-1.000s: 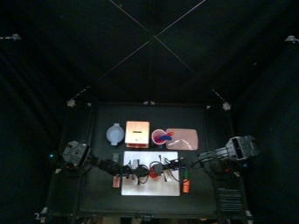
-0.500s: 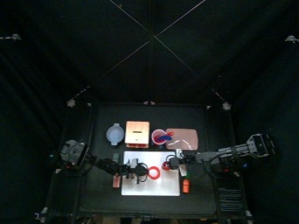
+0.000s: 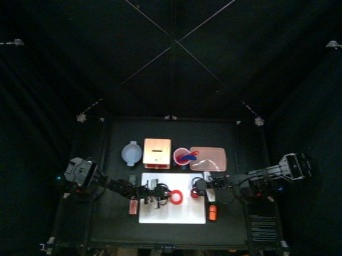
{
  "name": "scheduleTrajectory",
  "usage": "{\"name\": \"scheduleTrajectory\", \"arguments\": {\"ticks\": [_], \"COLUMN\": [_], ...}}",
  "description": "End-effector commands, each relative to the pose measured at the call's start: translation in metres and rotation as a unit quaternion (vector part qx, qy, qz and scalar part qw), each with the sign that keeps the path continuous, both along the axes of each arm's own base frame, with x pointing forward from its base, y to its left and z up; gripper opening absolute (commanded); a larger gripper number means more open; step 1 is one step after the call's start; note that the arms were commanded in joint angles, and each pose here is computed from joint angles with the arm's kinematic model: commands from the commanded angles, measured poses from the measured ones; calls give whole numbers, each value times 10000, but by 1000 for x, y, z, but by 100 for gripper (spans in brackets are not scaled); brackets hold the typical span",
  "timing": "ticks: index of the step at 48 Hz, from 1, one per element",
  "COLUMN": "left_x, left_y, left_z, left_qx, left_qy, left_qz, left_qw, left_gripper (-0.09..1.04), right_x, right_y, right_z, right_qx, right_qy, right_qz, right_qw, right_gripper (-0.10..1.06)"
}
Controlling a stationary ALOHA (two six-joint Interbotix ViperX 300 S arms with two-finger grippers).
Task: Get the cutter from the drawer then cut the dough then place the extra dough in the bowl
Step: Place the extra dough in the bowl
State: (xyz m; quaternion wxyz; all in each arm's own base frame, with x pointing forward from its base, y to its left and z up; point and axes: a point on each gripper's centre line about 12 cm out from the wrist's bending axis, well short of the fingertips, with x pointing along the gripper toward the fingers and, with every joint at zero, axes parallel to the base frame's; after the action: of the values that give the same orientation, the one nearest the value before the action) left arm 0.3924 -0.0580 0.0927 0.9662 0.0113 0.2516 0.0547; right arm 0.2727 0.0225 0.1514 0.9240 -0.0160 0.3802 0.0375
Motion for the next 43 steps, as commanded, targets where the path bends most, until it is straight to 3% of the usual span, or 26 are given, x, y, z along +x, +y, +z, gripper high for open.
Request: {"name": "scheduleTrajectory", "arguments": {"ticks": [1, 5, 12, 22, 34, 43], "left_x": [7, 7, 4, 7, 24, 39], "left_y": [1, 2, 5, 9, 7, 14], "left_z": [15, 17, 25, 42, 16, 0], "left_qx": [-77, -114, -189, -104, 127, -11], "left_qy": [-242, -265, -358, -742, -347, 91], "left_qz": [93, 137, 258, 359, -65, -92], "left_qw": [9996, 9995, 9988, 9965, 9993, 9999], "left_gripper": [90, 91, 91, 91, 91, 90], "right_x": [8, 13, 20, 21, 22, 24], "right_y": [1, 4, 14, 15, 14, 13], "right_z": [14, 21, 30, 27, 26, 28], "right_qx": [74, 145, 159, 194, 151, 130], "right_qy": [-240, -349, -469, -404, -401, -434], "right_qz": [-43, -45, 123, 96, 115, 119], "right_qw": [9997, 9993, 9987, 9990, 9990, 9989], "right_gripper": [84, 84, 84, 84, 84, 84]}}
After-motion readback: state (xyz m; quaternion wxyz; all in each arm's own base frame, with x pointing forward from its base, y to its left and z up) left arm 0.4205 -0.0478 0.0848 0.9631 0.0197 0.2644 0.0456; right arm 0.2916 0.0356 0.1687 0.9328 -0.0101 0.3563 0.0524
